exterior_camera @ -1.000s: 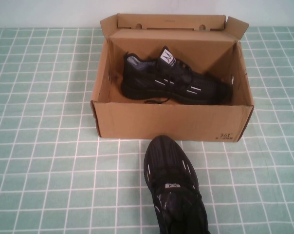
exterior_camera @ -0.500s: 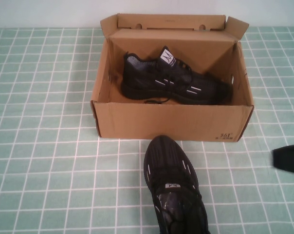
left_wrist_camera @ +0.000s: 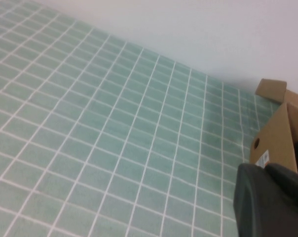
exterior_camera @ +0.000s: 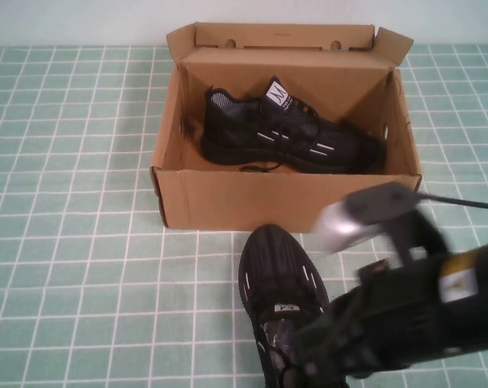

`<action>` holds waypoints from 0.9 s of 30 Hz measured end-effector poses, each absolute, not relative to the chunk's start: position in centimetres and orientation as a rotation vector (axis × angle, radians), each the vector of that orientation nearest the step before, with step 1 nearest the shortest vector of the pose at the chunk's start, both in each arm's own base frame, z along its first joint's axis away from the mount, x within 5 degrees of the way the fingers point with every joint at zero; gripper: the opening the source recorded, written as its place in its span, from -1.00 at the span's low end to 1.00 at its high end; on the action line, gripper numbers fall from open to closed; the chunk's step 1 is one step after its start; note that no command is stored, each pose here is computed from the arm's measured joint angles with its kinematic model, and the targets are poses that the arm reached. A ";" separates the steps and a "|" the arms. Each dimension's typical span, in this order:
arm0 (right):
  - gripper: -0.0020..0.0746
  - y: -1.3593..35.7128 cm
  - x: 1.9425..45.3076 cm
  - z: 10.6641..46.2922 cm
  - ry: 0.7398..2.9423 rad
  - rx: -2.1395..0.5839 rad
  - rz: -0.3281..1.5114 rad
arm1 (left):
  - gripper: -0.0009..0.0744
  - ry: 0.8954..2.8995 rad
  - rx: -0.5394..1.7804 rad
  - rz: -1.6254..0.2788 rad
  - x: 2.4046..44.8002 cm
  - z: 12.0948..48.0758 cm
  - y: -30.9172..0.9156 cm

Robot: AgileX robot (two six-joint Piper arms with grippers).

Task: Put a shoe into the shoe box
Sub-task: Pick up the shoe from the table

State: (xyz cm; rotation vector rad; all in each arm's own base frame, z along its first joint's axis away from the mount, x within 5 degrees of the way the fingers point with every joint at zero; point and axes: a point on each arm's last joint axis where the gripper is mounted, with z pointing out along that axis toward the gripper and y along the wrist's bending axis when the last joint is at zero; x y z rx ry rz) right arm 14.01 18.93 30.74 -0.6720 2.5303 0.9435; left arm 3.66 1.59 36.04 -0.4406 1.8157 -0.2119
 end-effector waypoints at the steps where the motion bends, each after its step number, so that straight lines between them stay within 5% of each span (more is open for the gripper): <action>1: -0.97 19.6 14.1 30.5 2.553 -0.689 0.892 | -0.99 1.823 -0.444 -0.213 3.6 36.0 1.6; 10: -0.80 25.2 14.7 29.5 2.655 -0.799 0.411 | -0.99 1.845 -0.452 -0.220 3.6 35.8 1.5; 19: 0.07 27.2 15.1 28.0 2.710 -0.817 0.333 | -0.99 1.853 -0.456 -0.222 3.6 35.7 1.5; 27: 0.18 28.1 15.8 25.6 2.744 -0.843 0.234 | -0.99 1.860 -0.459 -0.224 3.5 35.6 1.5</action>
